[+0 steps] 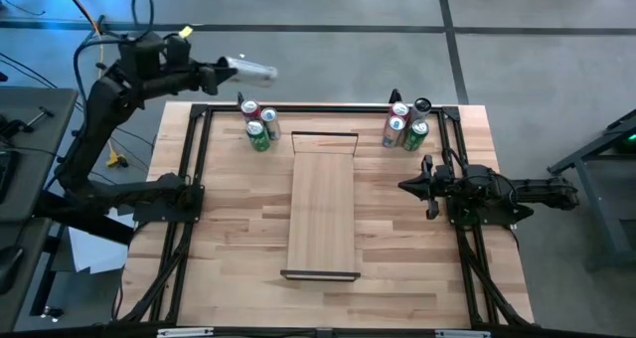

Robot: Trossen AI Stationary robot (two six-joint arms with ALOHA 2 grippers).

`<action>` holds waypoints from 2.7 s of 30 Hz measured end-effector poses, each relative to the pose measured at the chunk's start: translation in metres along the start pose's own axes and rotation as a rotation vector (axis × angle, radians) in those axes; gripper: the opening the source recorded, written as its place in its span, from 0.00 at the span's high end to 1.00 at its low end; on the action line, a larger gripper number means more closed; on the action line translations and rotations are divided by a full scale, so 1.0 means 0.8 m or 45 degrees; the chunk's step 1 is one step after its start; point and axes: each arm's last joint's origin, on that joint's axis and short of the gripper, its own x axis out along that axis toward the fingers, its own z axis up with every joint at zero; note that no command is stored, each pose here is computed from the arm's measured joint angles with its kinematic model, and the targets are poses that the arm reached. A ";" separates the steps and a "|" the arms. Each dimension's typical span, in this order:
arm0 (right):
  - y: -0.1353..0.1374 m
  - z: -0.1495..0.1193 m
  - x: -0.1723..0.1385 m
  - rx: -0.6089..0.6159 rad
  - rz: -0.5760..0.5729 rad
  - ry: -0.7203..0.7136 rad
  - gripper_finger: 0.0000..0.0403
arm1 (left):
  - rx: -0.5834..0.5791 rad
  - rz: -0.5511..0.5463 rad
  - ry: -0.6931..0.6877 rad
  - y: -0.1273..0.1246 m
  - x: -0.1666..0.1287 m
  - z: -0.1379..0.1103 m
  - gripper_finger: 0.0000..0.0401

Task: Place canned beverage on shelf
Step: Put the left white-pink soda can on the shelf

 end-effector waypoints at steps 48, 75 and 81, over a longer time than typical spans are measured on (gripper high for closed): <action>0.000 0.000 0.000 0.000 0.001 0.004 1.00 | 0.128 -0.870 -0.211 -0.097 0.094 -0.185 0.90; 0.000 0.000 0.000 0.000 -0.003 0.003 1.00 | 0.860 0.015 1.161 -0.022 0.098 -0.173 0.23; 0.000 0.000 0.000 0.000 -0.002 0.003 1.00 | 1.087 -0.005 1.631 -0.011 0.126 -0.205 0.23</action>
